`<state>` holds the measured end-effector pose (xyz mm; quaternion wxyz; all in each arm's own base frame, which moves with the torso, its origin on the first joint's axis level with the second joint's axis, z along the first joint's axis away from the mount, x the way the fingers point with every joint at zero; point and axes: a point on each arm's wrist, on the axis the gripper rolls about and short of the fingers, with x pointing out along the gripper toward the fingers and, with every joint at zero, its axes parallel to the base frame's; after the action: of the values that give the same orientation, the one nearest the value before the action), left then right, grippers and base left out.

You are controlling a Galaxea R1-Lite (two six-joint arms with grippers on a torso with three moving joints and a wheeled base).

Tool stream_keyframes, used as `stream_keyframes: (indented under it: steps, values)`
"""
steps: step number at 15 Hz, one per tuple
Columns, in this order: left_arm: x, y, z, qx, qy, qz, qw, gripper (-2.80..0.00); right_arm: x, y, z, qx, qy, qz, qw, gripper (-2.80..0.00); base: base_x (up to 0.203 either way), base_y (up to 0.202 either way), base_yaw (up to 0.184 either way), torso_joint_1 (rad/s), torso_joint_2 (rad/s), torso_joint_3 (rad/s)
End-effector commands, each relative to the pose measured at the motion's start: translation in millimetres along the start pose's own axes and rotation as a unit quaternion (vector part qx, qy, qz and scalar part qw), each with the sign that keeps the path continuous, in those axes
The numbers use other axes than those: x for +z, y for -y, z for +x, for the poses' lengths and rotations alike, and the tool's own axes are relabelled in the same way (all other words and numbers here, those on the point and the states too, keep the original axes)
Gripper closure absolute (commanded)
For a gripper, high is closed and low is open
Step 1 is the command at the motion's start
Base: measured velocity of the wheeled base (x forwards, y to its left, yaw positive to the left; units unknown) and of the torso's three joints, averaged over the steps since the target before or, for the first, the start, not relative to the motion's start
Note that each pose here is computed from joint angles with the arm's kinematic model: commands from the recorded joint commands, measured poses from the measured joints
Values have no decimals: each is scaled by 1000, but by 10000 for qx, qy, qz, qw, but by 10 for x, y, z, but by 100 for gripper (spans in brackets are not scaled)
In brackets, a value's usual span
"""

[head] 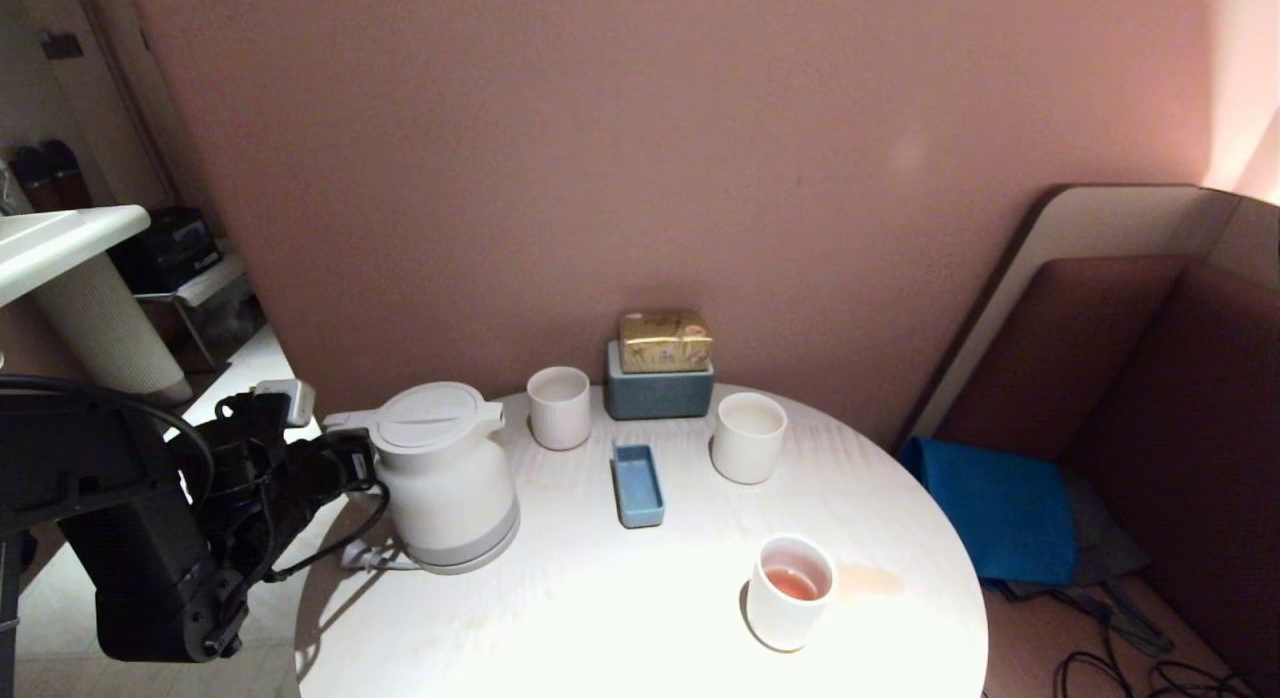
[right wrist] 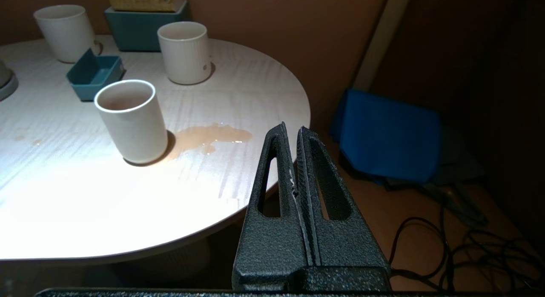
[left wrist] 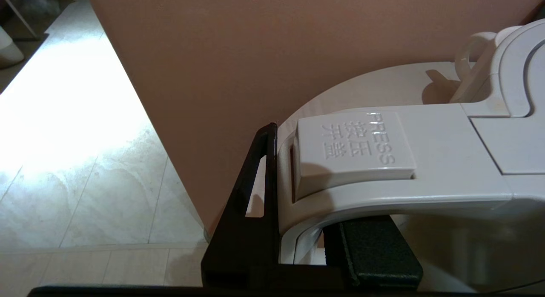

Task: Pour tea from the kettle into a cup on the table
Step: Pour water into the cup

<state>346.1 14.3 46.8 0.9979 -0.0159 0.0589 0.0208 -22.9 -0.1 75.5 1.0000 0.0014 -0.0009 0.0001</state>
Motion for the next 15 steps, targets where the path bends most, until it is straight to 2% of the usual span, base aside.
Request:
stream_keyframes:
  steps: [1, 6, 10, 15]
  values:
    - [46, 1, -3, -7, 225, 1, 9997, 0, 1, 0, 1, 1, -1, 2, 10000, 0, 0, 0, 0, 0, 0, 0]
    - [134, 8, -20, -19, 365, 2, 9993, 0, 1, 0, 1, 0, -1, 2, 10000, 0, 0, 0, 0, 0, 0, 0]
    - [393, 20, -89, -37, 726, -25, 9973, 0, 0, 0, 1, -1, -7, 1, 10000, 0, 0, 0, 0, 0, 0, 0]
    - [678, 66, -171, -101, 813, -102, 9966, 0, 1, 0, 1, 5, -1, 2, 10000, 0, 0, 0, 0, 0, 0, 0]
